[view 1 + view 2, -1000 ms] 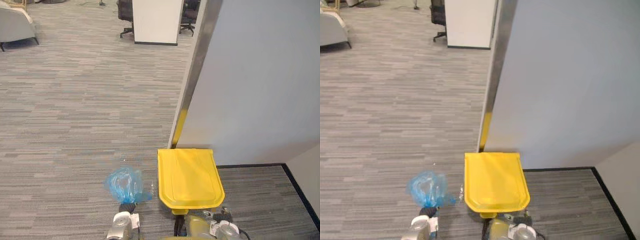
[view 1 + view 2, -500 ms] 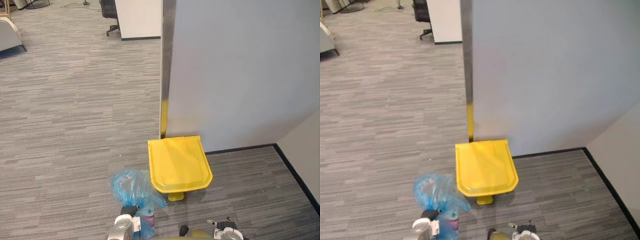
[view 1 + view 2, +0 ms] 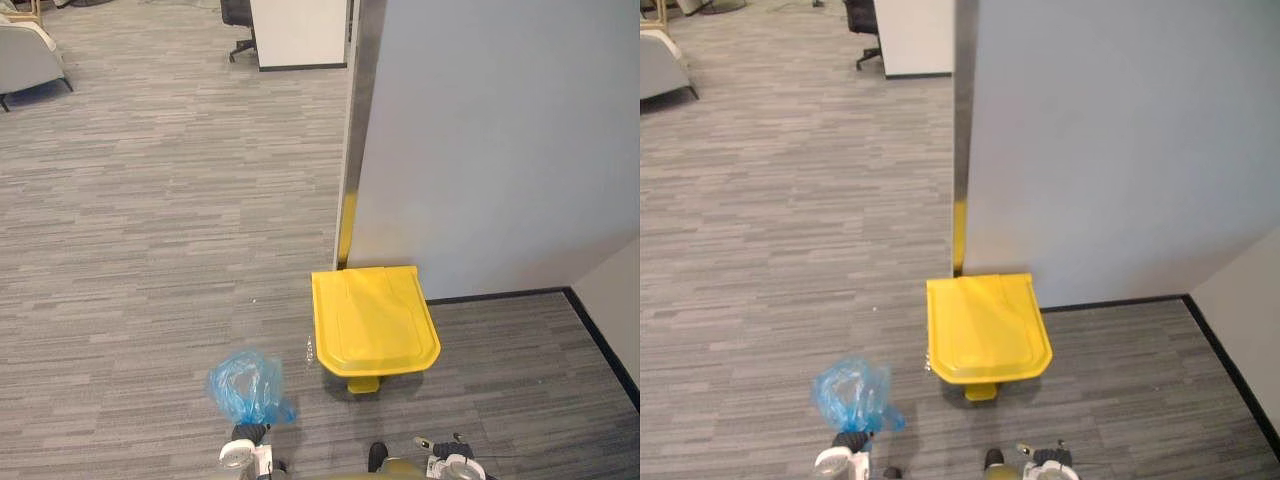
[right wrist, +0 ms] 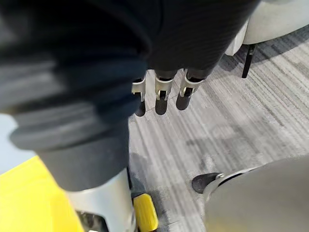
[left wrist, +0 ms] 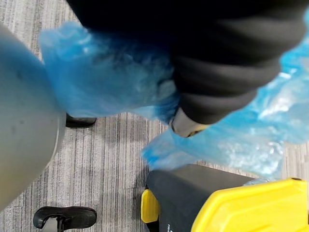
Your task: Gather rubbish on tea table into small bin, then transfer packed bag to large trash can.
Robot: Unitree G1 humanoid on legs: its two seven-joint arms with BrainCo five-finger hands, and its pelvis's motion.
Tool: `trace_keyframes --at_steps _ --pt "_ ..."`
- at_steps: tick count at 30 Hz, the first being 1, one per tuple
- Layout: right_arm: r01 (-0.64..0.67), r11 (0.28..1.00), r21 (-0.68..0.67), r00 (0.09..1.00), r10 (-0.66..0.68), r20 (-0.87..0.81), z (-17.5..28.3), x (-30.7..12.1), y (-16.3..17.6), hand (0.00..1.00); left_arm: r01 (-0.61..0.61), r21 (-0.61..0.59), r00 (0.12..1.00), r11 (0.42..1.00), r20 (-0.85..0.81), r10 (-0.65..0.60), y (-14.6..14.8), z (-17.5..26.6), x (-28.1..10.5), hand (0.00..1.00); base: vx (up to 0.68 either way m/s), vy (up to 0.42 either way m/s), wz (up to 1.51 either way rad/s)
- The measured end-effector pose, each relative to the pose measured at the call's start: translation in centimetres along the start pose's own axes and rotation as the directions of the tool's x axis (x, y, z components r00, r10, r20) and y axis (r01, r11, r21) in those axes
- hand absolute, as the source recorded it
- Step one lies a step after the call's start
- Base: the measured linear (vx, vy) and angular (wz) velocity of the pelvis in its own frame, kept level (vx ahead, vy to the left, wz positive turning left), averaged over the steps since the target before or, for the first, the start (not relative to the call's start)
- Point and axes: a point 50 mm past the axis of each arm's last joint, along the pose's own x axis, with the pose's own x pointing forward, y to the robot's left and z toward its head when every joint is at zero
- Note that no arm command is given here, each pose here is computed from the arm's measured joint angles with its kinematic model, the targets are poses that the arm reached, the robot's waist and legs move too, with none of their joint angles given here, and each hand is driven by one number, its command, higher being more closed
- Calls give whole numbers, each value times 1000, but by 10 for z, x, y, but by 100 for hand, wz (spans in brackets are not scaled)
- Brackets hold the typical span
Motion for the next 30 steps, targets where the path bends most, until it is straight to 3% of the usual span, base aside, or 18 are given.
trace_keyframes --at_steps 14,23,30 --pt "-31 999 -10 994 32 102 25 -2 12 0 -31 -14 999 999 37 31 11 10 2 100 0 34 -10" --pt "-13 998 61 994 6 111 35 0 11 0 54 -17 994 998 94 -52 -24 32 2 100 262 -150 18" --pt "-39 999 28 992 36 118 33 -4 18 0 73 -22 994 997 85 -71 -28 31 1 100 118 -47 20"
